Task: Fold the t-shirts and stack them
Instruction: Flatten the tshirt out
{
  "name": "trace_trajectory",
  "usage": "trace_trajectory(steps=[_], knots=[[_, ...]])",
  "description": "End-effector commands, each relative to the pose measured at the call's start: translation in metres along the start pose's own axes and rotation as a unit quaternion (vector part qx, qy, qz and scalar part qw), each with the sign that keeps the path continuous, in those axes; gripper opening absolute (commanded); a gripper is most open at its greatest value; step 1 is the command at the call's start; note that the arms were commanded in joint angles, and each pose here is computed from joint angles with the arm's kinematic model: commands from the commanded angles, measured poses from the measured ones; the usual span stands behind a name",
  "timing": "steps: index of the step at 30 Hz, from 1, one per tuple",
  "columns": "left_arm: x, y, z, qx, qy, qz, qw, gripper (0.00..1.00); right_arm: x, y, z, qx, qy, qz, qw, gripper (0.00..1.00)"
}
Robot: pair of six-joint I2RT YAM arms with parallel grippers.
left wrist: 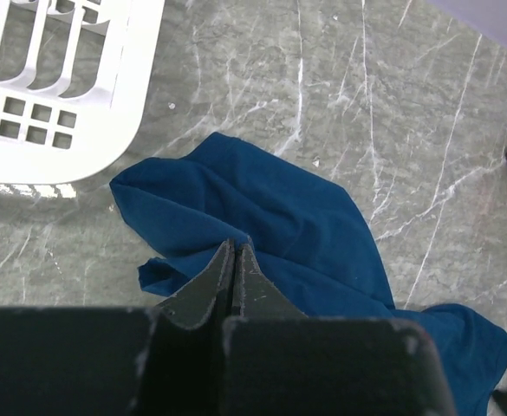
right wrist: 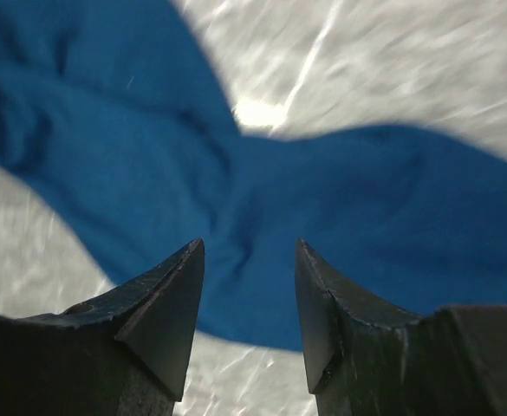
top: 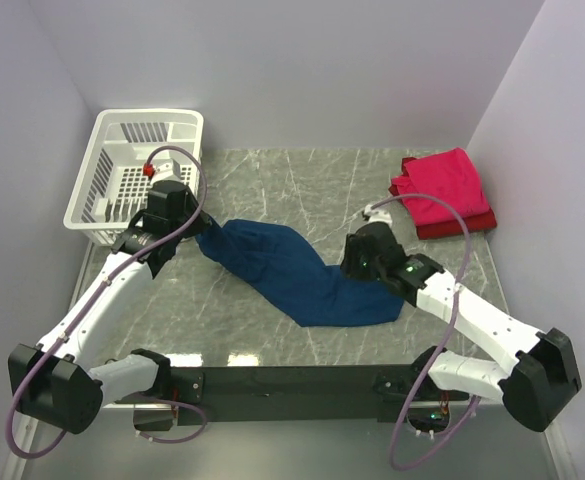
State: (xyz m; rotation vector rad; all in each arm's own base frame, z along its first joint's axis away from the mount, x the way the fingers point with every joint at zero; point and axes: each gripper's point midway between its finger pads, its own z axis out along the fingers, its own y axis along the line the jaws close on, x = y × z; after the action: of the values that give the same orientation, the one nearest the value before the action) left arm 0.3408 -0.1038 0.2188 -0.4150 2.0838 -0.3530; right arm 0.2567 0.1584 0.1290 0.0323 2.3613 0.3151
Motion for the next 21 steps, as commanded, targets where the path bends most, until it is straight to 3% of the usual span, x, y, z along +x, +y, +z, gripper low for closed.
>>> trace_trajectory(steps=[1,8,21], knots=[[-0.017,-0.016,-0.004,0.031,-0.025,-0.004,0.999,0.01,0.022,0.021,-0.001,-0.023,0.027,0.003,0.999,0.53],[-0.017,-0.015,-0.002,0.026,-0.025,-0.001,0.999,0.01,0.087,0.024,0.004,-0.022,0.106,-0.001,0.994,0.54],[-0.016,-0.012,-0.001,0.019,-0.023,0.001,1.000,0.01,0.136,0.016,0.030,0.035,0.166,-0.019,0.985,0.54]])
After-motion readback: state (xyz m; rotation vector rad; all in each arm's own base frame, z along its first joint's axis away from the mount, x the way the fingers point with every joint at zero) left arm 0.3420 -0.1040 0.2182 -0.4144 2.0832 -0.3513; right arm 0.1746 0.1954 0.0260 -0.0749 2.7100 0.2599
